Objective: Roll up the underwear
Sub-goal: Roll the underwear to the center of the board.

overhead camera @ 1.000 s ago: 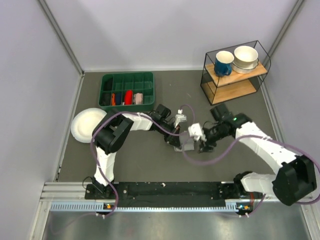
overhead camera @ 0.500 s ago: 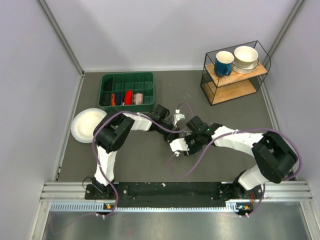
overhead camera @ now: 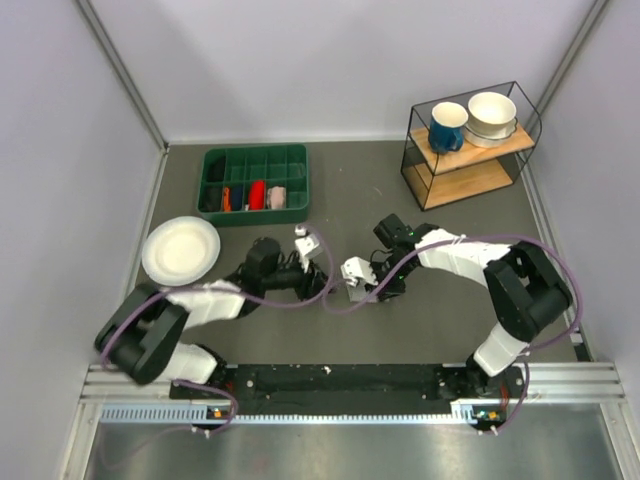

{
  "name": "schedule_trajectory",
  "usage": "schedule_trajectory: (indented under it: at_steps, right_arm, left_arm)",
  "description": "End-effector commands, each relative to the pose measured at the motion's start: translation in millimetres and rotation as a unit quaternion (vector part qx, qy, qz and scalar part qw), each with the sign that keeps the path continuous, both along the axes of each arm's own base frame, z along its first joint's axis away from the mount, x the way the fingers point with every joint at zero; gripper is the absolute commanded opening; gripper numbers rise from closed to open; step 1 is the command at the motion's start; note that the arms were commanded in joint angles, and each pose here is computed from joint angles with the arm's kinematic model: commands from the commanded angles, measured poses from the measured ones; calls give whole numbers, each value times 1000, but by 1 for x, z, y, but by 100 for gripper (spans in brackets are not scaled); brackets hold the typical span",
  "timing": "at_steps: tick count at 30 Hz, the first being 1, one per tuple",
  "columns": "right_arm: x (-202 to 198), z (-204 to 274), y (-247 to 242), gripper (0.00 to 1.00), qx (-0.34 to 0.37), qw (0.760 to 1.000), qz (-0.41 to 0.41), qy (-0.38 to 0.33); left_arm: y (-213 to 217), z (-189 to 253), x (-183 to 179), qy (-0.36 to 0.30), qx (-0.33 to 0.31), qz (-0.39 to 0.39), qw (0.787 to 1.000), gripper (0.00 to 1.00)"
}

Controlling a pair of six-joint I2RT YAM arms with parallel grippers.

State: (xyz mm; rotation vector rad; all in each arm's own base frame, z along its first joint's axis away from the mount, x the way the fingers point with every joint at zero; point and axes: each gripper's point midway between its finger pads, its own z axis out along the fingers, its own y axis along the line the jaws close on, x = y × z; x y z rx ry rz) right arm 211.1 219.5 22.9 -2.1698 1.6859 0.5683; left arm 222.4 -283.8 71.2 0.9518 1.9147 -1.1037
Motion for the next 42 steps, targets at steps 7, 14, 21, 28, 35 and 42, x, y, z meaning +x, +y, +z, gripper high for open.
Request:
schedule_trajectory:
  at_steps: [7,14,21,28,35,42]
  right_arm:
    - [-24,23,-6,13,24,939,-106,327]
    - [-13,14,-8,14,8,912,-142,385]
    - [-13,9,-11,15,-5,909,-147,389]
    - [-13,9,-11,17,-8,910,-148,387]
    - [-12,7,-12,24,-9,911,-148,385]
    - [25,32,-28,34,38,929,-192,313]
  left_arm:
    - [3,60,-29,-271,-37,-42,961,49]
    - [-27,20,-48,-284,61,-115,950,51]
    - [-67,-3,-24,-309,151,-174,923,52]
    - [-85,-25,-23,-297,178,-212,914,52]
    - [-91,-46,-28,-267,201,-237,912,36]
    - [-84,-63,-37,-144,193,-251,938,6]
